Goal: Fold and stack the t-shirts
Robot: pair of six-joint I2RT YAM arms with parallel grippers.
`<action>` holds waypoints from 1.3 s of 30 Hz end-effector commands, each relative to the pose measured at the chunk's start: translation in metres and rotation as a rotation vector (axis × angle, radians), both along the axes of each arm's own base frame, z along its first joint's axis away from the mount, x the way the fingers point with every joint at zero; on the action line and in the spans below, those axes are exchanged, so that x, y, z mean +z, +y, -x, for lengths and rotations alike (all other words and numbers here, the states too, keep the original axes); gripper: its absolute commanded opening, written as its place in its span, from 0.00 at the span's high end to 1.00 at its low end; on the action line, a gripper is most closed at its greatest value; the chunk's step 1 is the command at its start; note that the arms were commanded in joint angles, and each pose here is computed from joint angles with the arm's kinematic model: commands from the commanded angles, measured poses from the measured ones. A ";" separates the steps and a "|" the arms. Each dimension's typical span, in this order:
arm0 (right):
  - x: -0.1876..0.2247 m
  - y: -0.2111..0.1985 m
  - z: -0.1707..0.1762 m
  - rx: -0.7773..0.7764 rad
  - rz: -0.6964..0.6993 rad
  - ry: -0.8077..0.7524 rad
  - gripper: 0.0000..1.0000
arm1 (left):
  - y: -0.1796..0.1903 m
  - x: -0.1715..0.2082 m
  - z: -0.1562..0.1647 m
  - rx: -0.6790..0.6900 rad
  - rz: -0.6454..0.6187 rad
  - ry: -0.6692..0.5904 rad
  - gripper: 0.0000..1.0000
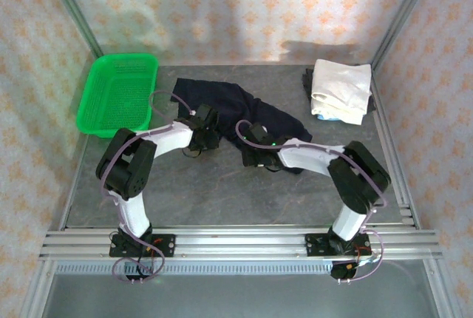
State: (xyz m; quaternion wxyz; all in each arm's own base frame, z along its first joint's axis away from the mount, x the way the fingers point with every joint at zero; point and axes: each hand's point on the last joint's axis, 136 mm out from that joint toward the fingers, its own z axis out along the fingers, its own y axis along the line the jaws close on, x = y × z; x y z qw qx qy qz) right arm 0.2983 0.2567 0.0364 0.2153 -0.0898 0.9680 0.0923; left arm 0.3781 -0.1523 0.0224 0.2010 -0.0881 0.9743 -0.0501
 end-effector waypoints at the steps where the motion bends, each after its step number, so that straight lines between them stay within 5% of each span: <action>1: -0.006 0.005 -0.007 -0.006 0.029 -0.003 0.49 | -0.012 -0.007 -0.004 -0.032 0.036 0.002 0.57; 5: -0.019 -0.001 -0.007 -0.019 0.072 0.013 0.52 | -0.009 -0.004 0.001 -0.037 0.036 0.007 0.68; 11: -0.021 -0.028 -0.005 -0.056 0.208 -0.006 0.81 | 0.004 0.044 0.001 -0.022 0.074 -0.058 0.98; 15: 0.014 -0.051 -0.004 -0.086 0.261 -0.082 1.00 | 0.029 0.118 0.005 0.007 0.067 -0.187 1.00; 19: 0.091 -0.068 -0.001 -0.105 0.216 -0.219 1.00 | 0.064 0.208 0.020 0.061 0.037 -0.359 1.00; 27: 0.308 -0.120 0.029 -0.132 -0.022 -0.695 1.00 | 0.123 0.394 0.076 0.169 -0.037 -0.752 1.00; 33: 0.387 -0.168 0.042 -0.220 0.007 -0.908 1.00 | 0.150 0.451 0.092 0.239 -0.143 -0.863 1.00; 39: 0.392 -0.164 0.045 -0.155 0.008 -0.897 1.00 | 0.148 0.458 0.088 0.233 -0.136 -0.892 1.00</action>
